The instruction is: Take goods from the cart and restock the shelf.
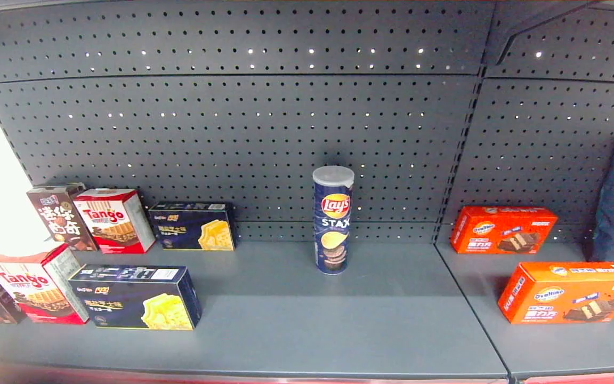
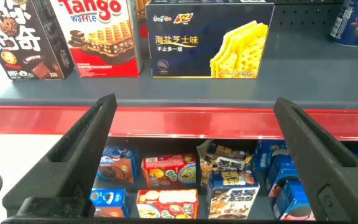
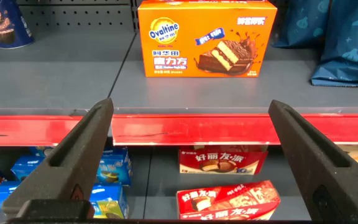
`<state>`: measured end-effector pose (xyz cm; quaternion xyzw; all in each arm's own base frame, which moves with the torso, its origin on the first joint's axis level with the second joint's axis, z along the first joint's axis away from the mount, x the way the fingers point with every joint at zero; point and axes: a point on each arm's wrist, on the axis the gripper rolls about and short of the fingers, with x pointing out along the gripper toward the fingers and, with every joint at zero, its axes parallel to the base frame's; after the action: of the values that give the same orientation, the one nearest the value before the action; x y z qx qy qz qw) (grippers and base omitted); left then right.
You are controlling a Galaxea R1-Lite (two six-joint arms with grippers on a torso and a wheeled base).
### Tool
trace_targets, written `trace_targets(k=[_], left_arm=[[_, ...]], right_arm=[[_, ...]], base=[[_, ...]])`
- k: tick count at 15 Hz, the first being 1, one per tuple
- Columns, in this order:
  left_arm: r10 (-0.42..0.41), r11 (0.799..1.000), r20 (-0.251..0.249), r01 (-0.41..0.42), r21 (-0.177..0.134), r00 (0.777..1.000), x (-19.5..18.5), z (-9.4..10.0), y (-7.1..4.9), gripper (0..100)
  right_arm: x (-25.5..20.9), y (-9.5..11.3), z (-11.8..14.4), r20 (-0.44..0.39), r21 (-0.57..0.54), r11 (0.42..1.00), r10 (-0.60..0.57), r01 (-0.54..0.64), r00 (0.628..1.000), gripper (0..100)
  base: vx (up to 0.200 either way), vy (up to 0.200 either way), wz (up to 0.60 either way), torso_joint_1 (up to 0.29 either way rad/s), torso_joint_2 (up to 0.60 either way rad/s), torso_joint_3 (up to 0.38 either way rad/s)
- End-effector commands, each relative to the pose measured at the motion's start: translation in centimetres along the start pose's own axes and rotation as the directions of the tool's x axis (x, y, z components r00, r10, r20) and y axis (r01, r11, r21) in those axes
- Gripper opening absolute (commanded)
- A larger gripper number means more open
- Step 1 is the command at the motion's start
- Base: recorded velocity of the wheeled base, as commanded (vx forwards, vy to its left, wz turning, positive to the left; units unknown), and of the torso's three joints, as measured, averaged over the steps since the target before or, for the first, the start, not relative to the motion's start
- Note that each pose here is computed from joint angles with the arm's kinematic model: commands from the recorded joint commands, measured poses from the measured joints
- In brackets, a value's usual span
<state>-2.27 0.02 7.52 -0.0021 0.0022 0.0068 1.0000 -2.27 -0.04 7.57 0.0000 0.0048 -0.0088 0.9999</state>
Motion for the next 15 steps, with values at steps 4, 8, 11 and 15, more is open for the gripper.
trace_targets(k=[4, 8, 11, 15], left_arm=[[0.000, 1.000, 0.000, 0.000, 0.000, 1.000, 0.00, 0.00, 0.00, 100], [0.000, 1.000, 0.000, 0.000, 0.000, 1.000, 0.00, 0.00, 0.00, 100], [0.000, 1.000, 0.000, 0.000, 0.000, 1.000, 0.00, 0.00, 0.00, 100], [0.000, 1.000, 0.000, 0.000, 0.000, 1.000, 0.00, 0.00, 0.00, 100]], right_arm=[[0.01, 0.00, 0.00, -0.001, 0.000, 1.000, 0.001, -0.001, 1.000, 100], [0.01, 0.00, 0.00, -0.001, 0.000, 1.000, 0.001, -0.001, 1.000, 100], [0.01, 0.00, 0.00, -0.001, 0.000, 1.000, 0.001, -0.001, 1.000, 100], [0.01, 0.00, 0.00, -0.001, 0.000, 1.000, 0.001, -0.001, 1.000, 100]], base=[[0.000, 0.000, 0.00, 0.000, 0.00, 0.000], [0.000, 0.000, 0.00, 0.000, 0.00, 0.000], [0.000, 0.000, 0.00, 0.000, 0.00, 0.000], [0.000, 0.000, 0.00, 0.000, 0.00, 0.000]])
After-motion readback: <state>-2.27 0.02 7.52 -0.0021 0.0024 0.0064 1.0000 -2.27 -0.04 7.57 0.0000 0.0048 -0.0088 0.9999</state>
